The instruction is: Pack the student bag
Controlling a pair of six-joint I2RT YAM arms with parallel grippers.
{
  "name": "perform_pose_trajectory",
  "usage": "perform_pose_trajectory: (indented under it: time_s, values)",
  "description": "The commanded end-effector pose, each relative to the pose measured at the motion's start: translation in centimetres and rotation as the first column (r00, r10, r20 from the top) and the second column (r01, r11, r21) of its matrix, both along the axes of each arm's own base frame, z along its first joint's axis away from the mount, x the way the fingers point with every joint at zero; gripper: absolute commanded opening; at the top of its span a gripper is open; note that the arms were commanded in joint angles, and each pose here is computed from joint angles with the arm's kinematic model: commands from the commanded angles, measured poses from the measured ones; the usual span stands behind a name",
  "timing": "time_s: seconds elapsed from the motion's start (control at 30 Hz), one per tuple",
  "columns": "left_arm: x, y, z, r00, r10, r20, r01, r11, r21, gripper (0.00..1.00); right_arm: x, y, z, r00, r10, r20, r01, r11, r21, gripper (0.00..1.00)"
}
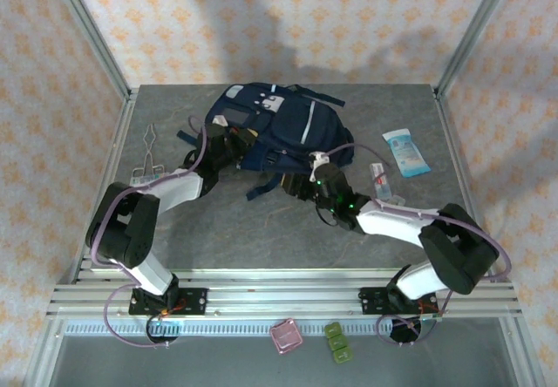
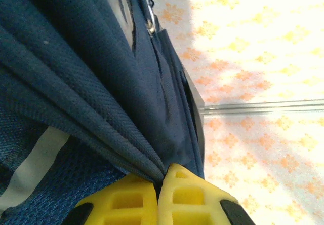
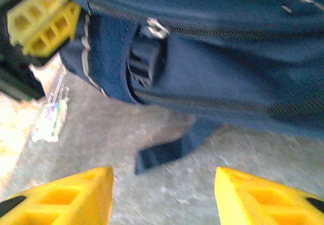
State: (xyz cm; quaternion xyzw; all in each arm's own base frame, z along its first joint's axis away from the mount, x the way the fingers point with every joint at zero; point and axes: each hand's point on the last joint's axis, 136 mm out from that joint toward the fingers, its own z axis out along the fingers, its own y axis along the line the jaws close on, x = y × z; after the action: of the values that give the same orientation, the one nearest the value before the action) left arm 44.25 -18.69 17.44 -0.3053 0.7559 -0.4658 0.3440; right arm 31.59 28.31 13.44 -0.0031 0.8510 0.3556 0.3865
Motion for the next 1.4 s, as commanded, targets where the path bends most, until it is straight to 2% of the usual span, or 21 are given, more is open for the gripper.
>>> perform_pose_trajectory:
  time_s: [0.0,0.2,0.3,0.43,0.47,0.53,0.7,0.77,0.8,0.93,1.07,1.1,1.17,1.27,1.37]
  values:
    - [-1.4,-2.5,6.8,0.986,-0.084,0.147,0.097,0.992,-0.082,0.0,2.0,1.1,2.7,0.998,-0.021,0.057,0.018,0.999,0.052,0.51]
    - [-2.6,-3.1,6.8,0.985,-0.096,0.143,0.11,0.989,-0.097,0.0,6.7,-0.5,2.7,0.987,-0.163,0.014,0.161,0.982,0.1,0.49]
    - [-3.3,-3.6,6.2,0.984,-0.116,0.133,0.132,0.984,-0.116,0.0,8.9,-0.8,3.8,0.983,-0.182,0.028,0.176,0.974,0.14,0.48]
    - [-3.9,-4.0,5.4,0.984,-0.13,0.118,0.143,0.984,-0.105,0.0,10.2,-0.8,5.6,0.975,-0.203,0.085,0.191,0.972,0.135,0.48]
    - [-4.0,-4.1,5.3,0.984,-0.134,0.116,0.146,0.983,-0.108,0.0,10.3,-0.8,5.3,0.976,-0.203,0.08,0.192,0.973,0.126,0.48]
    - [-3.9,-4.3,5.2,0.984,-0.138,0.115,0.152,0.981,-0.121,0.0,10.2,-1.0,4.0,0.977,-0.205,0.066,0.199,0.976,0.083,0.41]
    - [-3.3,-4.7,6.3,0.981,-0.137,0.138,0.157,0.977,-0.143,0.0,7.9,-0.3,2.1,0.987,-0.128,0.102,0.126,0.992,0.019,0.42]
    - [-2.9,-4.8,6.8,0.98,-0.136,0.147,0.158,0.977,-0.144,0.0,7.1,-0.6,2.3,0.986,-0.107,0.125,0.102,0.994,0.045,0.26]
    - [-2.8,-4.8,7.0,0.979,-0.135,0.15,0.156,0.977,-0.144,0.0,6.8,-0.7,2.4,0.986,-0.103,0.131,0.098,0.994,0.044,0.24]
    - [-2.3,-4.4,7.6,0.98,-0.115,0.162,0.139,0.979,-0.147,0.0,6.6,-2.5,1.5,0.981,-0.144,0.13,0.152,0.987,-0.052,0.26]
    - [-2.5,-4.6,6.8,0.981,-0.132,0.145,0.15,0.982,-0.118,0.0,5.9,-3.2,1.3,0.982,-0.136,0.127,0.146,0.986,-0.078,0.3]
    - [-2.7,-4.7,6.3,0.982,-0.136,0.133,0.151,0.983,-0.103,0.02,5.8,-3.1,1.4,0.984,-0.129,0.126,0.14,0.987,-0.077,0.32]
    - [-3.5,-4.7,4.5,0.988,-0.127,0.083,0.131,0.99,-0.053,0.28,5.5,-2.9,1.4,0.987,-0.114,0.116,0.122,0.99,-0.065,0.37]
    - [-4.8,-4.3,1.9,0.995,-0.093,0.023,0.093,0.996,-0.003,0.5,5.0,-2.7,1.7,0.989,-0.102,0.105,0.107,0.993,-0.041,0.4]
    - [-5.6,-4.2,-0.2,0.997,-0.067,-0.032,0.067,0.998,0.012,0.57,4.5,-3.1,1.9,0.988,-0.109,0.106,0.112,0.993,-0.026,0.43]
